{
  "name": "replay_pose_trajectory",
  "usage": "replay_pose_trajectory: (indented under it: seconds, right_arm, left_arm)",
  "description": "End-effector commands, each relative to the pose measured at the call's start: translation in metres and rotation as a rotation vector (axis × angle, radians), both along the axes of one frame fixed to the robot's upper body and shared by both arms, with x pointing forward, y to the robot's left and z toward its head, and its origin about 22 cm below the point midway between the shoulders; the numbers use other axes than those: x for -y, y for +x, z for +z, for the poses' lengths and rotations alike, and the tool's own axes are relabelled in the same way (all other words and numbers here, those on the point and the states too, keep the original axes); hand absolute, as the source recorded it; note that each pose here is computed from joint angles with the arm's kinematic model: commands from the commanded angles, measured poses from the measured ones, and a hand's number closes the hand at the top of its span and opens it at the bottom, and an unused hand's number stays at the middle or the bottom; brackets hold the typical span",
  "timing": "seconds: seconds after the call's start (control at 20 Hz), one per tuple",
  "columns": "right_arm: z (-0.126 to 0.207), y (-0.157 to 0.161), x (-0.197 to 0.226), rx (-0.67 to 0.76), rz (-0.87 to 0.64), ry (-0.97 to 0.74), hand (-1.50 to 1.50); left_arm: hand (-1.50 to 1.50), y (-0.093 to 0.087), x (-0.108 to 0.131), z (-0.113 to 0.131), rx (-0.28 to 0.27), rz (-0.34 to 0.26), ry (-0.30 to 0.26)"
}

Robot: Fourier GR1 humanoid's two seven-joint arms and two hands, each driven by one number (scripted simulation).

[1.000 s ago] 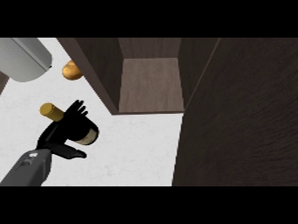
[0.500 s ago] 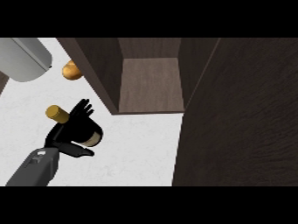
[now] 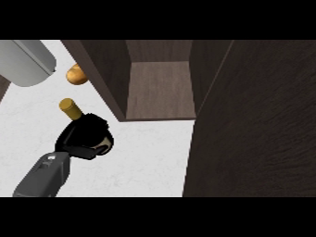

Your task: Pick up the wine, place it into the cabinet and close the cabinet

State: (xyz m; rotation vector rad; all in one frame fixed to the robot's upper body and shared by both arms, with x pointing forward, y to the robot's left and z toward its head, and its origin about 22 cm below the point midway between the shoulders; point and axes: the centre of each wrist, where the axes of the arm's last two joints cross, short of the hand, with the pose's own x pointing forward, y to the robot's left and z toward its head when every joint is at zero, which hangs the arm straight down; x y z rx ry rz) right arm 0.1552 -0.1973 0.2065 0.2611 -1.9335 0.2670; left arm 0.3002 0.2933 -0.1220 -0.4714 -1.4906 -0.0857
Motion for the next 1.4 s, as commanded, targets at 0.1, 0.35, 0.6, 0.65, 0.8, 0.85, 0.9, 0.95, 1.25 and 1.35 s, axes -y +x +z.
replay_pose_trajectory:
  seconds: [0.1, 0.35, 0.6, 0.65, 0.8, 0.85, 0.9, 0.95, 1.25, 1.35]
  right_arm:
    - [0.009, -0.006, 0.004, 0.021, 0.015, 0.017, -1.50]
    - [-0.007, 0.001, 0.009, -0.001, -0.009, 0.017, -1.50]
    - [-0.008, -0.010, 0.006, 0.012, -0.014, 0.004, -1.50]
    - [-0.004, -0.001, 0.008, 0.025, -0.038, 0.019, -1.50]
    - [-0.007, -0.009, 0.017, 0.017, -0.019, 0.011, -1.50]
    - [-0.002, -0.012, 0.011, 0.022, -0.009, 0.002, -1.50]
    - [-0.004, -0.018, 0.013, 0.018, -0.014, 0.000, -1.50]
    - [-0.008, -0.010, 0.026, 0.017, -0.020, 0.011, -1.50]
    - [0.005, 0.006, 0.017, 0.025, -0.026, 0.015, -1.50]
    - [0.002, -0.012, 0.009, 0.022, -0.030, 0.018, -1.50]
  left_arm:
    - [1.50, 0.013, 0.019, 0.005, 0.049, -0.095, -0.150]
    - [1.50, 0.024, 0.015, 0.016, 0.035, -0.113, -0.184]
    - [1.50, -0.032, 0.006, -0.026, 0.051, 0.293, -0.183]
    - [1.50, -0.040, 0.010, -0.032, 0.033, 0.376, -0.194]
    - [1.50, -0.030, -0.005, -0.020, 0.081, 0.490, -0.233]
    - [1.50, -0.039, 0.007, -0.029, 0.088, 0.522, -0.234]
    - [1.50, -0.045, 0.014, -0.033, 0.102, 0.519, -0.237]
    - [1.50, -0.045, 0.021, -0.032, 0.104, 0.492, -0.274]
    - [1.50, -0.034, 0.044, -0.006, 0.104, 0.392, -0.265]
    - [1.50, -0.042, 0.054, -0.001, 0.114, 0.351, -0.263]
